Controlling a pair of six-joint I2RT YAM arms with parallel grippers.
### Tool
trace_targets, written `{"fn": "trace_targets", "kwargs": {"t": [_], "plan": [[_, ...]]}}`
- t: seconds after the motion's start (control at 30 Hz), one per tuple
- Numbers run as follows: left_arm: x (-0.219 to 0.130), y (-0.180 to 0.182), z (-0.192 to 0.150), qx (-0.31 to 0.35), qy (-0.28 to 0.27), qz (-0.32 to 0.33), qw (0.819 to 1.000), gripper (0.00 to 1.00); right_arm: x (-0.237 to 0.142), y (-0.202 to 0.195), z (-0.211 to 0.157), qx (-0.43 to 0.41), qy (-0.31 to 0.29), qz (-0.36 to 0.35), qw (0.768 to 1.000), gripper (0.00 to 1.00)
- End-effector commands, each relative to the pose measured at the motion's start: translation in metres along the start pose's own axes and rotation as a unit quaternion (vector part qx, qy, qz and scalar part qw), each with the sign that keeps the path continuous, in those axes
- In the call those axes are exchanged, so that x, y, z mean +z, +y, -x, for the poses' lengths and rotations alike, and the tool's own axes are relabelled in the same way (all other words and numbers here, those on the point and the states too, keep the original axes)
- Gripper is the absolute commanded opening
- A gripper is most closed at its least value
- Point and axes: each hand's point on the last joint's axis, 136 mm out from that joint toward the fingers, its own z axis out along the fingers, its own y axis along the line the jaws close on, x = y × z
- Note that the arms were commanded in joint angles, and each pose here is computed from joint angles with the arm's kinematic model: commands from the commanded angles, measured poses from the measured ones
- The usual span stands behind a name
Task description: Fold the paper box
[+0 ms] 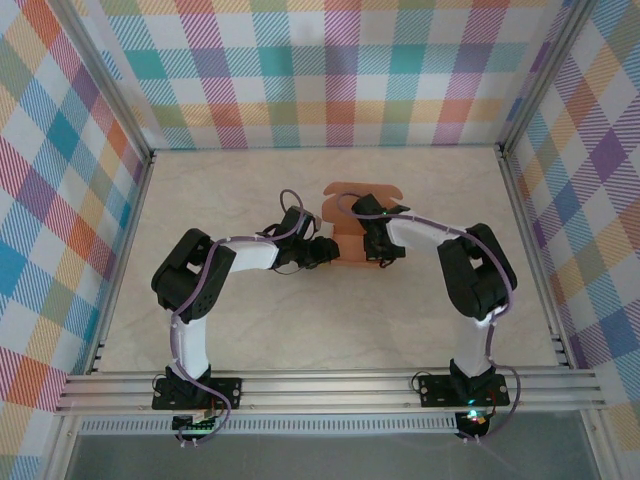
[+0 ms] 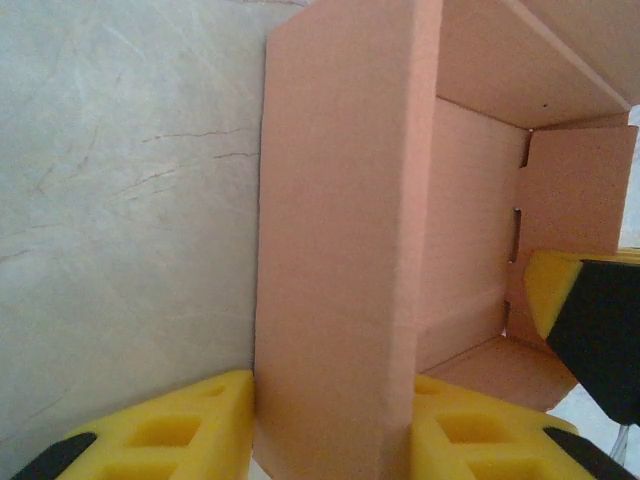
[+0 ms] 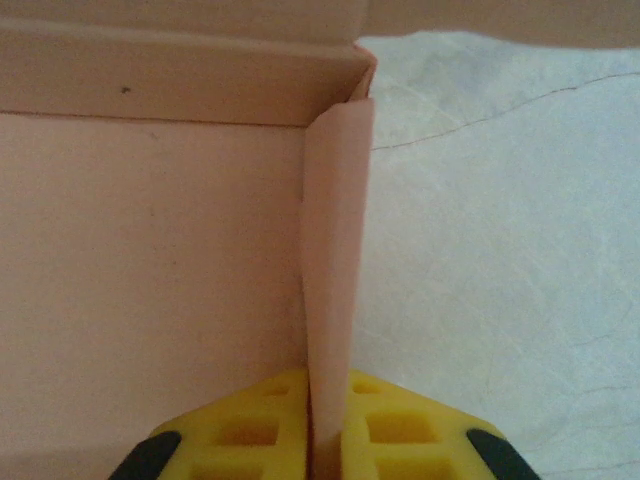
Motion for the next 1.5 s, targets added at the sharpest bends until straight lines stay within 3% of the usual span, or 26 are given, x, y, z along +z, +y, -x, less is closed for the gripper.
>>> {"fn": "trace_targets", "kwargs": {"t": [0.0,0.27,0.3,0.33,0.43,0.87,1.27,1.4,1.47], "plan": [[0.015,0.013,-0.016,-0.005,0.026,0.005,1.0,0.37,0.019,-0.007,-0.034,-0.025,0.065,-0.026,0.997,0.0],[0.013,0.012,-0.015,-0.004,0.024,0.006,1.0,0.37,0.016,-0.012,-0.032,-0.027,0.058,-0.041,0.997,0.0],[0.013,0.011,-0.014,-0.004,0.023,0.005,1.0,0.37,0.015,-0.012,-0.031,-0.026,0.054,-0.039,0.997,0.13],[0.011,0.011,-0.014,-0.004,0.021,0.005,1.0,0.37,0.013,-0.011,-0.029,-0.024,0.048,-0.033,0.998,0.2],[0.006,0.008,-0.012,0.0,0.015,0.005,1.0,0.38,0.005,-0.005,-0.022,-0.016,0.031,-0.011,0.999,0.32],[-0.012,-0.002,-0.004,0.018,-0.006,0.011,1.0,0.46,-0.025,-0.003,0.001,0.008,-0.02,0.049,0.999,0.48],[-0.009,0.002,-0.006,0.018,-0.003,0.014,1.0,0.47,-0.009,-0.001,0.009,0.028,-0.018,0.083,0.996,0.38],[-0.008,0.002,-0.006,0.017,-0.001,0.013,1.0,0.47,0.014,-0.004,0.007,0.018,0.0,0.055,0.998,0.34],[-0.007,0.002,-0.006,0.016,-0.001,0.014,1.0,0.47,0.02,-0.004,0.005,0.015,0.007,0.047,0.999,0.22]]}}
